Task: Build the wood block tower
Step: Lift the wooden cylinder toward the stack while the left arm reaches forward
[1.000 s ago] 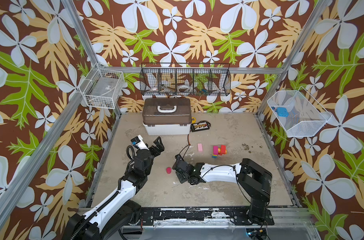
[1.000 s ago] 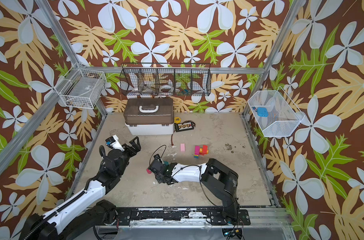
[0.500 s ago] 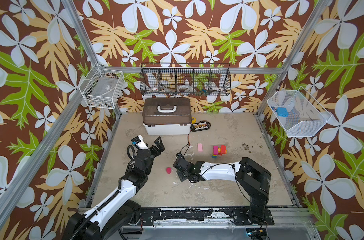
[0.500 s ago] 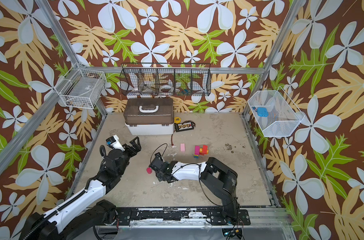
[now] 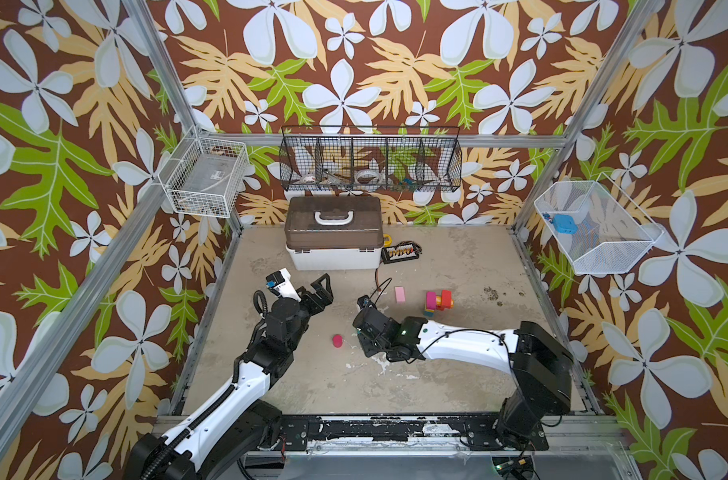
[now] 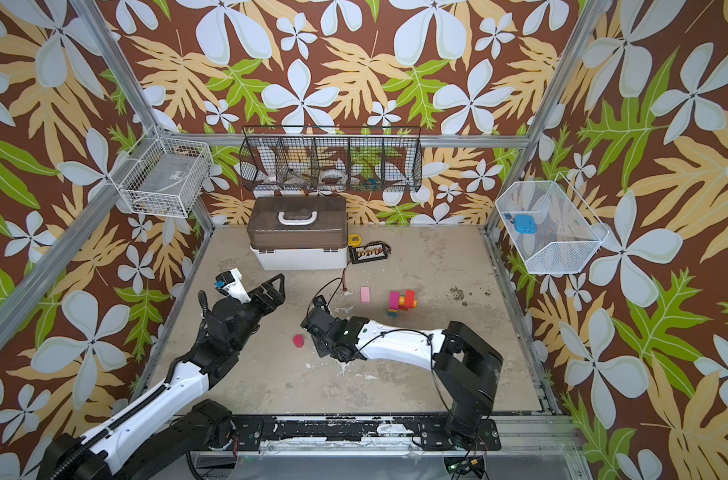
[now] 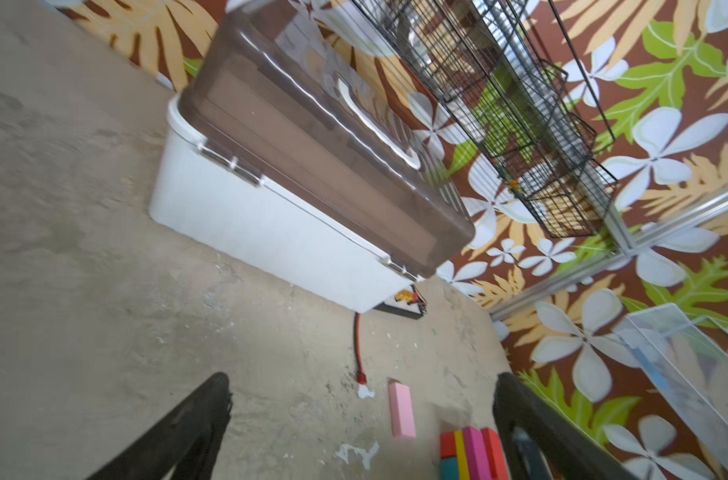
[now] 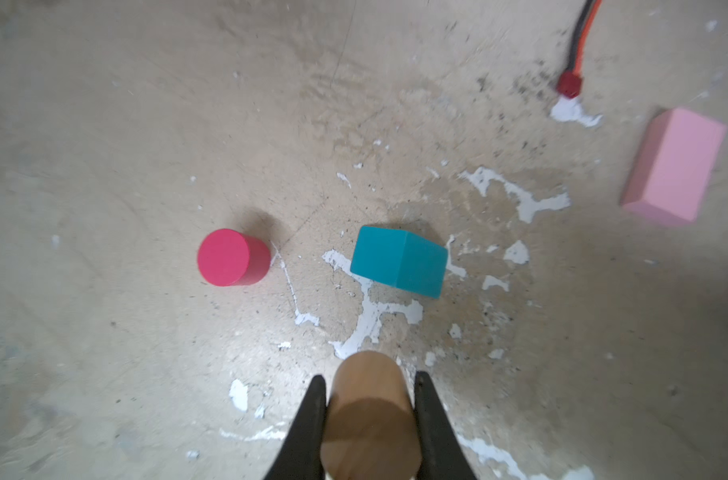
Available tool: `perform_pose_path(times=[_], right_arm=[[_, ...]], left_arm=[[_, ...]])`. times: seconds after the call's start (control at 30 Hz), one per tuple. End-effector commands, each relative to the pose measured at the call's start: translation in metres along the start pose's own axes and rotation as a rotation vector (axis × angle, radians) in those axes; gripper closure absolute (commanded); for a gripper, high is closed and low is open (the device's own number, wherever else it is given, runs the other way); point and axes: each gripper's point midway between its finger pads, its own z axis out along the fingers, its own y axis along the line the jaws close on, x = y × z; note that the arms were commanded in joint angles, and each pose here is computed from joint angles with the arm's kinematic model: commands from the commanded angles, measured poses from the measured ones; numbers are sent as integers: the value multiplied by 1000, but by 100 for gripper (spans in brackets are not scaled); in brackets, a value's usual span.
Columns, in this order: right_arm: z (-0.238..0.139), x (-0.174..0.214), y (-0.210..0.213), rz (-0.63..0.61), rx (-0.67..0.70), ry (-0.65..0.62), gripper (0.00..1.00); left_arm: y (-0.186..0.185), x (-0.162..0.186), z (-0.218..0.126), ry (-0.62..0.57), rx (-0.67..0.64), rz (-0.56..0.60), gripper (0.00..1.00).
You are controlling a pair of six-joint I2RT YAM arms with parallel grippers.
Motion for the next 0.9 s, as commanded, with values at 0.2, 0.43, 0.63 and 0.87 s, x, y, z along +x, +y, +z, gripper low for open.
perform_pose_path(times=[0.2, 0.43, 0.63, 0.87], right_arm=[[-51, -44, -161, 210, 222, -49, 88], [-34, -26, -244, 330, 317, 34, 93], [-35, -21, -252, 350, 312, 24, 93], [-24, -8, -259, 360, 322, 66, 93]], left_arm=[[-30, 68, 4, 333, 231, 35, 0], [-39, 87, 18, 436, 279, 63, 0], [-54, 89, 18, 472, 340, 67, 0], [-59, 96, 20, 500, 352, 71, 0]])
